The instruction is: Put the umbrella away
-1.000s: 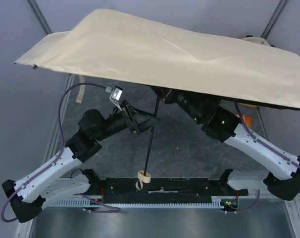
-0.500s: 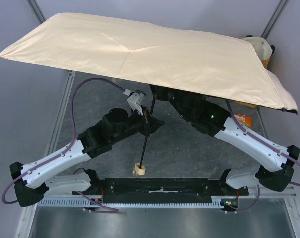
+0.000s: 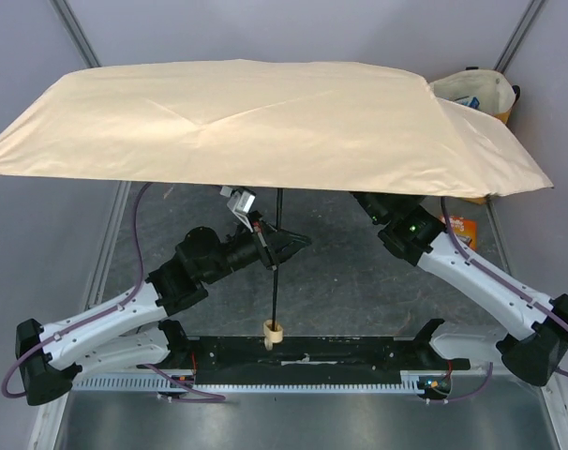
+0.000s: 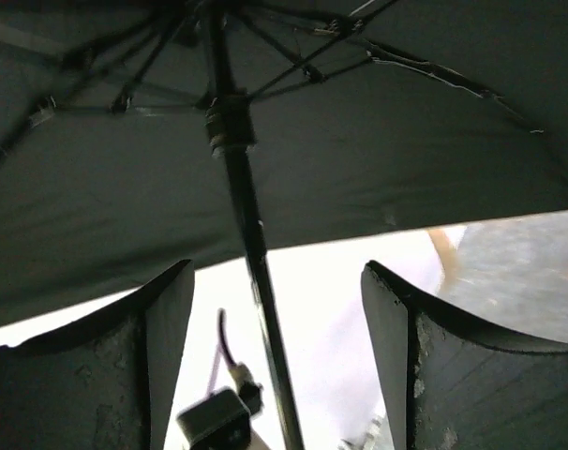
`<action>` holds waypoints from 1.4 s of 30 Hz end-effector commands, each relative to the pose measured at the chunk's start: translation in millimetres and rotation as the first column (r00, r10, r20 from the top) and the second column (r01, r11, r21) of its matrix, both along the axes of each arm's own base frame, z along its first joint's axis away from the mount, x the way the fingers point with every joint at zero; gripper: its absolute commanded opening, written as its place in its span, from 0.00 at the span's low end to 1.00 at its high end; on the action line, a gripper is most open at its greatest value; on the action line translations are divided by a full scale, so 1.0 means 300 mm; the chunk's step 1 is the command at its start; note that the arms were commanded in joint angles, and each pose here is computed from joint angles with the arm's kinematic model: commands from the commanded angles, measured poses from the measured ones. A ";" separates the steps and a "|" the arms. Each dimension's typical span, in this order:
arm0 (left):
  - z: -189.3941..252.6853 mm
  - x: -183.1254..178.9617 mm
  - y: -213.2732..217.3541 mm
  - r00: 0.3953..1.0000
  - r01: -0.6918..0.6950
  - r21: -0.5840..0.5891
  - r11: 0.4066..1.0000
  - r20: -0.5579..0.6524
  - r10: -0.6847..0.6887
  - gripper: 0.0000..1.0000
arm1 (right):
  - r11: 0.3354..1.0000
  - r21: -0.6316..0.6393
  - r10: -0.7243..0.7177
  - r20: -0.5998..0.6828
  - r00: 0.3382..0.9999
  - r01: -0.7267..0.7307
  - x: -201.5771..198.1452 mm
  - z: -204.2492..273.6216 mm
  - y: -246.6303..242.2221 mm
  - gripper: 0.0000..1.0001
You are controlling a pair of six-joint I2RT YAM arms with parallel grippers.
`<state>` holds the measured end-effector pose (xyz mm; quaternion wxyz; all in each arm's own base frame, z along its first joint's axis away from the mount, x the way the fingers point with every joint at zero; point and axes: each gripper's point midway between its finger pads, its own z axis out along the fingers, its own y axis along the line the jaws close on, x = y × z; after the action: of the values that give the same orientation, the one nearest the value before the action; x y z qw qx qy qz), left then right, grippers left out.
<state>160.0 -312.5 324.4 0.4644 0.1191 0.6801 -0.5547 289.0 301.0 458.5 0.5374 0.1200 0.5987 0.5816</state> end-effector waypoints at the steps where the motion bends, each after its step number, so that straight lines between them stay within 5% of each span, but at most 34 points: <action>1: 0.266 -0.079 0.015 0.983 0.123 -0.274 0.954 0.163 -0.080 0.02 | 0.923 0.341 0.151 0.109 0.983 -0.180 -0.017 0.193 -0.025 0.79; 16: 0.226 -0.098 -0.027 0.981 0.185 -0.280 0.942 0.109 -0.160 0.02 | 0.879 0.351 0.222 0.294 0.930 -0.321 -0.033 0.322 0.024 0.74; 21: 0.183 -0.080 -0.048 0.983 0.174 -0.230 0.958 0.106 -0.153 0.02 | 0.878 0.366 0.234 0.236 0.943 -0.309 0.013 0.341 0.054 0.72; 30: 0.113 -0.022 -0.050 0.991 0.089 -0.128 0.988 0.111 -0.075 0.02 | 0.924 0.314 0.171 0.177 0.969 -0.220 0.097 0.344 0.083 0.52; 42: 0.123 -0.025 -0.033 0.990 0.079 -0.102 0.992 0.124 -0.066 0.02 | 0.964 0.230 0.105 0.125 0.987 -0.132 0.186 0.266 0.119 0.56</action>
<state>164.4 -325.4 335.3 0.4621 0.1067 0.6509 -0.5928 330.3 348.4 518.5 0.4746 0.0989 0.5281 0.6972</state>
